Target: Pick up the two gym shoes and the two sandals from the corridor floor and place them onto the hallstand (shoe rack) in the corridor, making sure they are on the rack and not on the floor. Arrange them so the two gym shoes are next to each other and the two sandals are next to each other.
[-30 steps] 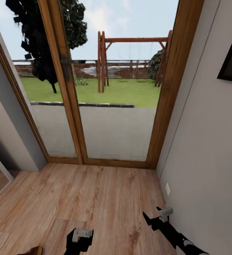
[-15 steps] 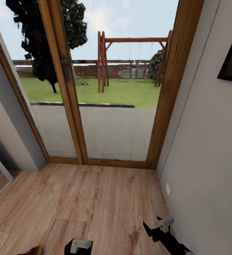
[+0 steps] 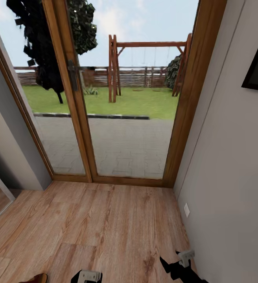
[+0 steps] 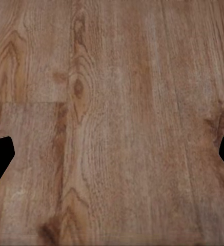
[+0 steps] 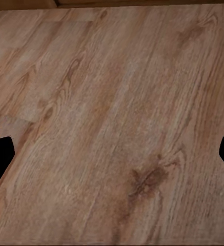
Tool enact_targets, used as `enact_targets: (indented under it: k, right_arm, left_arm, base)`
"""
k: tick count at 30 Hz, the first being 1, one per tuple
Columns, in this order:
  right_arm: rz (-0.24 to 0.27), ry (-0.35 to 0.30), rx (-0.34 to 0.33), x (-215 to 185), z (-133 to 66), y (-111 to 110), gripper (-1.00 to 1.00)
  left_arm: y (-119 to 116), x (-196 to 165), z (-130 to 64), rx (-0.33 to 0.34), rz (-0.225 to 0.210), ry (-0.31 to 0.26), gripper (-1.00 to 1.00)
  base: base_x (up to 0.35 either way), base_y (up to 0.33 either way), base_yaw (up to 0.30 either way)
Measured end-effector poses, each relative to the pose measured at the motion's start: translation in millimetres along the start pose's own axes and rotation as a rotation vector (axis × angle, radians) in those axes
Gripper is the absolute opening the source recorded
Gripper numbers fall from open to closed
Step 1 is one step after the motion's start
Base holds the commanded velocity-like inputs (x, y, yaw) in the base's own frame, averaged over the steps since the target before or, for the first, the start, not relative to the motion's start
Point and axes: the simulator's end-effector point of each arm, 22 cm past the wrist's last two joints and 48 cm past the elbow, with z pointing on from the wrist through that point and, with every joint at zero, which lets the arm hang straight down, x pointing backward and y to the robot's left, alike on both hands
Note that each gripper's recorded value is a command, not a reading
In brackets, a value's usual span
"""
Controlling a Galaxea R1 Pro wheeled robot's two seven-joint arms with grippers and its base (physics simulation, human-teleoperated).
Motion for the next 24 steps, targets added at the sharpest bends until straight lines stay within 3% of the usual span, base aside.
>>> enact_targets:
  k: [24]
  right_arm:
    - [0.013, 0.023, -0.003, 5.7, -0.1, 1.5, 1.0]
  left_arm:
    - [-0.6, 2.4, -1.0, 0.001, -0.001, 0.003, 1.0]
  base:
    - [0.295, 0.0, 0.0]
